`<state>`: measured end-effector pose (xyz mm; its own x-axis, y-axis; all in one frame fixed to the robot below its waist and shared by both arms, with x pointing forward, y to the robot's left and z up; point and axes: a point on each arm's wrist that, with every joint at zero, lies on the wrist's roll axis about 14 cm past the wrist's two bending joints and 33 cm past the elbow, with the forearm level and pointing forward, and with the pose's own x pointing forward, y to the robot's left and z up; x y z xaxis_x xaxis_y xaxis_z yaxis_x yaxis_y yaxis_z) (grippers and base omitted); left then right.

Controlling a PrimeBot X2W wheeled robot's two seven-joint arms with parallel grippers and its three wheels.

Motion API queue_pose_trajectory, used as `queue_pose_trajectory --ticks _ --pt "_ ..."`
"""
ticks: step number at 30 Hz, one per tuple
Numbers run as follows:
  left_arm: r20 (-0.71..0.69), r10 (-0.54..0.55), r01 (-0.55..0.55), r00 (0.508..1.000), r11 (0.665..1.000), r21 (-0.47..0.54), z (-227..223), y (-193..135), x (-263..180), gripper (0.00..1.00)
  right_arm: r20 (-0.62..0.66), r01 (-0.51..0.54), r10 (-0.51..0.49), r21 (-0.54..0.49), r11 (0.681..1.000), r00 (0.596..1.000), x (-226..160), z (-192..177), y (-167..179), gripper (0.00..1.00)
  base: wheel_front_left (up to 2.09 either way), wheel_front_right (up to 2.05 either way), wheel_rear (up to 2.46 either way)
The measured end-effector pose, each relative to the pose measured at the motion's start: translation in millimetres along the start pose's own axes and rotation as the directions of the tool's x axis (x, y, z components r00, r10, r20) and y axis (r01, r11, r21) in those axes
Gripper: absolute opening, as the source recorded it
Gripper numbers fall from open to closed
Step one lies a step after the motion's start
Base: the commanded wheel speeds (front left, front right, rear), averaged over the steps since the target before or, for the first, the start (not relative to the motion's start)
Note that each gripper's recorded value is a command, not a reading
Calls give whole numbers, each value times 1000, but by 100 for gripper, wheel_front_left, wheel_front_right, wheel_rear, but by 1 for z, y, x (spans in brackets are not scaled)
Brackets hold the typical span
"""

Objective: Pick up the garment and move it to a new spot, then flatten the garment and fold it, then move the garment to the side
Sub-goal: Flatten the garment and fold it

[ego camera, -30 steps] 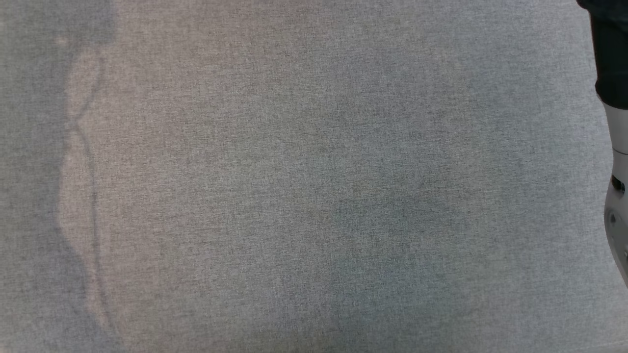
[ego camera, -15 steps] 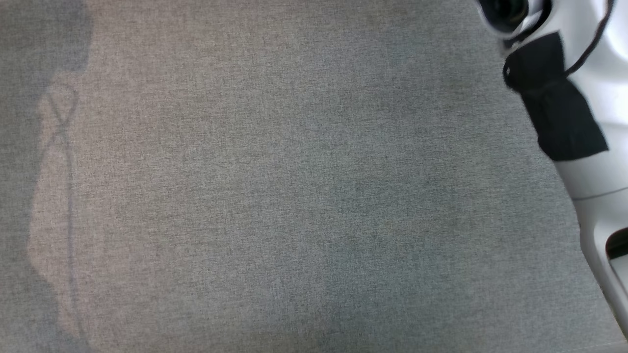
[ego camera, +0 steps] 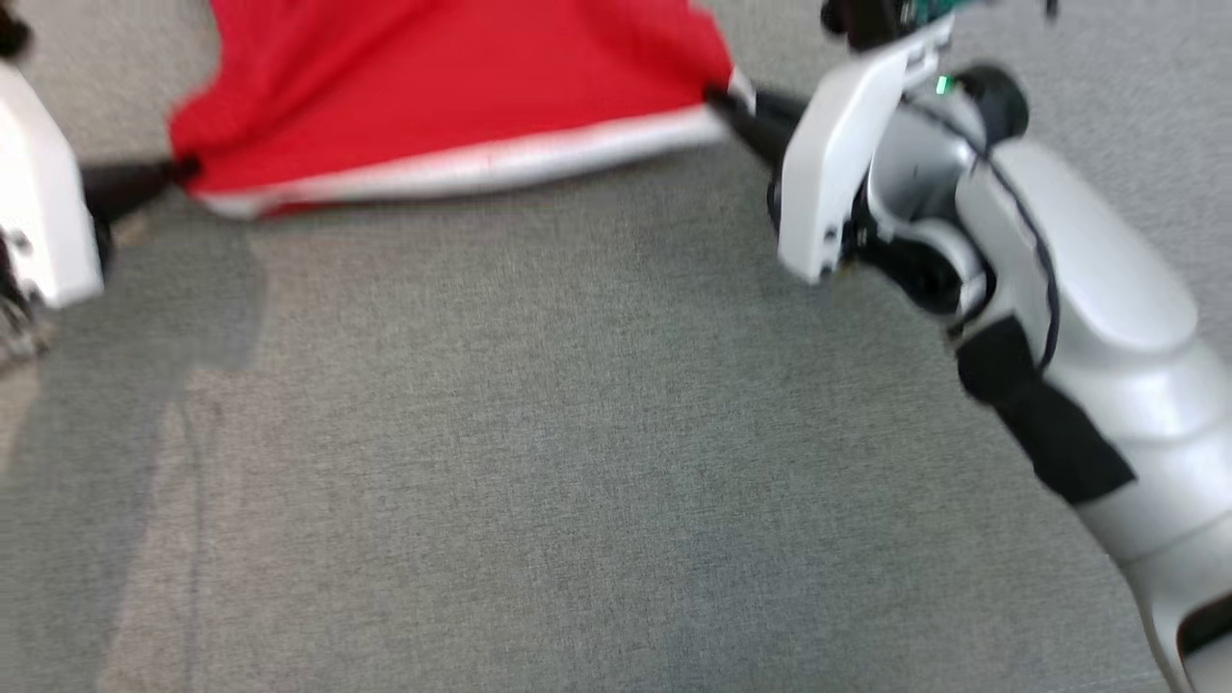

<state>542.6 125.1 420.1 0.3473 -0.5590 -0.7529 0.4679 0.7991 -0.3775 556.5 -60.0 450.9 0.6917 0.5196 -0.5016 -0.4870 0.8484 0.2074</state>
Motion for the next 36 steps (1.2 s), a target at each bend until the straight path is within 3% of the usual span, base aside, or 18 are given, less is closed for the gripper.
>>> queue_pose_trajectory --ticks 6,16,24,28,36 --pt "26 -26 25 999 998 52 -34 -33 -32 0 -56 -36 36 -6 999 998 -46 -33 25 0 0 0 0" --pt "-102 -105 104 989 994 -18 -117 -87 -79 0 -119 -35 36 9 999 992 -132 -74 52 0 0 0 0" --pt "-152 -165 165 975 986 -13 -165 -134 -105 0 -173 -23 32 50 998 984 -197 -116 85 0 0 0 0" --pt "-149 -151 150 977 989 -20 -168 -132 -110 0 -174 -36 46 62 997 984 -207 -116 100 0 0 0 0" --pt "-117 -123 116 985 991 -65 -141 -113 -110 0 -115 -46 45 -1 999 992 -194 -72 106 0 0 0 0"
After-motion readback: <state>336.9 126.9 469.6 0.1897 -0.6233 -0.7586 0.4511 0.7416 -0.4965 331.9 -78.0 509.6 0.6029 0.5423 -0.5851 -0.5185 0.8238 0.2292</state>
